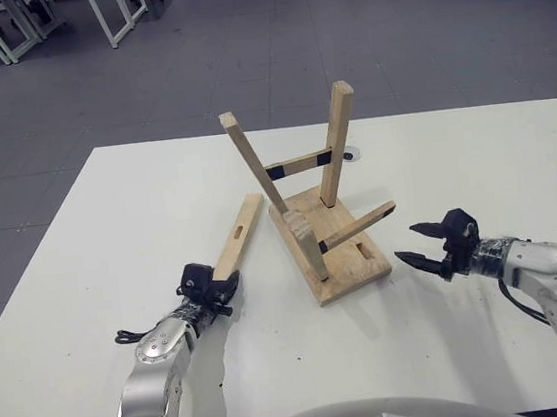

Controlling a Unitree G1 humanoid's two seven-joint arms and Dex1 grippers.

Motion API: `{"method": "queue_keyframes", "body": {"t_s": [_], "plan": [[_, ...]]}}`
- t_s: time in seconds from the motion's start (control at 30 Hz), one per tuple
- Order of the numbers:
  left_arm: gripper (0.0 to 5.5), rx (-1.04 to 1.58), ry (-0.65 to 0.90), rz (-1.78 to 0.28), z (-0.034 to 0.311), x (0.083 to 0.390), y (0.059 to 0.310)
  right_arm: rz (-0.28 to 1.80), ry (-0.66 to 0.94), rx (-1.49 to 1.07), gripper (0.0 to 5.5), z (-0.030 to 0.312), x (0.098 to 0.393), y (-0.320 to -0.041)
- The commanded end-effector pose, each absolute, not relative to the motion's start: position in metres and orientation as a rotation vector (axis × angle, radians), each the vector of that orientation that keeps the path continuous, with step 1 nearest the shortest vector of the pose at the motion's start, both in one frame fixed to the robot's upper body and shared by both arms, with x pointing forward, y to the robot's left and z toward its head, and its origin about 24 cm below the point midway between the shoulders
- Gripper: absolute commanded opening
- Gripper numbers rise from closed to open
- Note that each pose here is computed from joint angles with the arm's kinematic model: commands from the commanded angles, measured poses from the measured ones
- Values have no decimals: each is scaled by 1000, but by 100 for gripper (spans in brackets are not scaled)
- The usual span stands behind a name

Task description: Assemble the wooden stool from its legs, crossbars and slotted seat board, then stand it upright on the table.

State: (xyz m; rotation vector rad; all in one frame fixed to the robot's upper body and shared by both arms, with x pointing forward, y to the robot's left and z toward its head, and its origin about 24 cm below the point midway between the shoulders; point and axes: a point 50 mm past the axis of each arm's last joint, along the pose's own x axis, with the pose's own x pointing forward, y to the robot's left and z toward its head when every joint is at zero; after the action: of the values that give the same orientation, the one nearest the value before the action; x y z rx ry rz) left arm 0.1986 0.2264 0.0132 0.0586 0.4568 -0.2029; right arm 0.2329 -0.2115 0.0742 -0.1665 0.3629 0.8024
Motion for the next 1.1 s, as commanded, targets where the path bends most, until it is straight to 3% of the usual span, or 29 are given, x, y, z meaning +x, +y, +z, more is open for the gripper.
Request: {"method": "queue_keyframes", "body": {"t_s": [0.03,0.17,0.27,0.43,0.7,0.93,1.1], "plan": [[204,62,302,-33,40,222,246,669,278,30,338,101,258,-219],[204,-17,-115,30,114,256,258,615,171,194,412,137,275,-220],[204,-209,-352,-225,181,271,234,711,1,383,483,190,281,-210],[204,-468,-264,-819,219,246,175,1075,-69,562,486,237,261,-173],[204,-562,-63,-1235,227,210,137,1476,16,835,486,261,238,-130],[204,-517,28,-1304,217,199,132,1582,97,841,486,259,236,-120],[204,-506,50,-1307,215,199,131,1587,147,697,385,252,235,-118]]}}
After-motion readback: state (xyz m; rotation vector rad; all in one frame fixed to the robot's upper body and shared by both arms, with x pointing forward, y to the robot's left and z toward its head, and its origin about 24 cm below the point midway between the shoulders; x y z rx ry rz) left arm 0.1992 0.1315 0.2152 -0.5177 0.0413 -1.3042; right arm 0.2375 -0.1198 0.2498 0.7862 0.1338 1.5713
